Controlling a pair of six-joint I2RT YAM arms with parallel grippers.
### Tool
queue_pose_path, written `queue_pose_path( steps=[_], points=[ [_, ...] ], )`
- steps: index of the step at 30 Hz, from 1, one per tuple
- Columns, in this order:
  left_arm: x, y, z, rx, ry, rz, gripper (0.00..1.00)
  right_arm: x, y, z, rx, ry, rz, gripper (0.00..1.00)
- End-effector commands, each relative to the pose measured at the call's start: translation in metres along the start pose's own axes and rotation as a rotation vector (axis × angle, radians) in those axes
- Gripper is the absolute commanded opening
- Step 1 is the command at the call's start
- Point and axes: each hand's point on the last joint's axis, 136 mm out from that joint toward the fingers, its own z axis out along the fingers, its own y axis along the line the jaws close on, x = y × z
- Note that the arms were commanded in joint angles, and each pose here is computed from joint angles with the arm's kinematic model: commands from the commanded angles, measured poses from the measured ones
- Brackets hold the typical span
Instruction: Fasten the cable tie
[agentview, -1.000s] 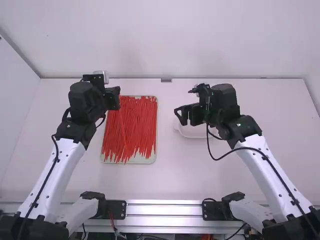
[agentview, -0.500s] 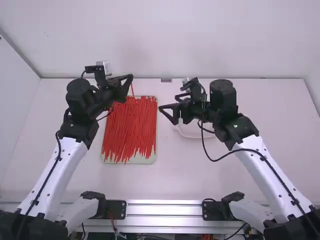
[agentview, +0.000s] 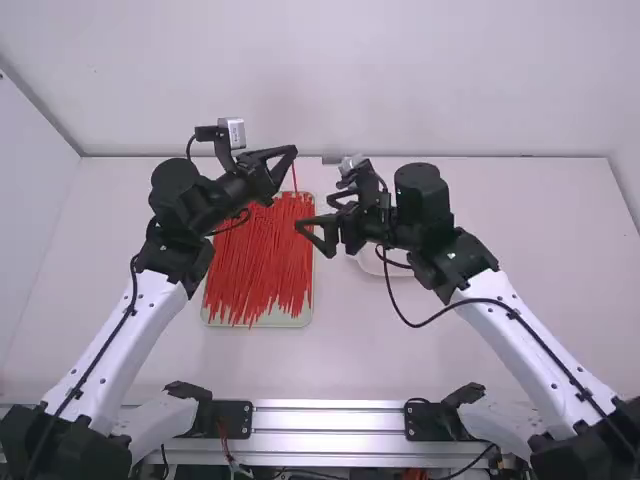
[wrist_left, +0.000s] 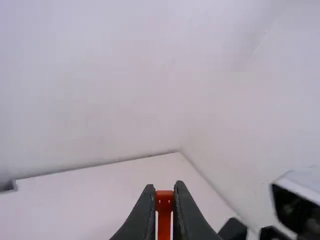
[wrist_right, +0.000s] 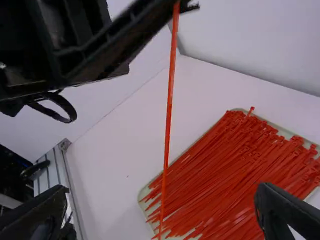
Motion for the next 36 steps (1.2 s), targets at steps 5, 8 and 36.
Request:
queue_pose_path(
  steps=[5,8,36],
  points=[
    [-0.002,-0.003,0.001,-0.005,-0.015,-0.030,0.02,-0.006,0.000,0.011,-0.034,0.003,0.019,0.83],
    [-0.004,0.003,0.001,-0.032,-0.027,-0.039,0.02,-0.005,0.001,0.013,-0.037,0.006,0.019,0.69],
    [-0.016,-0.006,0.004,-0.033,-0.092,0.060,0.58,-0.014,-0.015,0.003,-0.015,-0.025,-0.017,0.00]
  ],
)
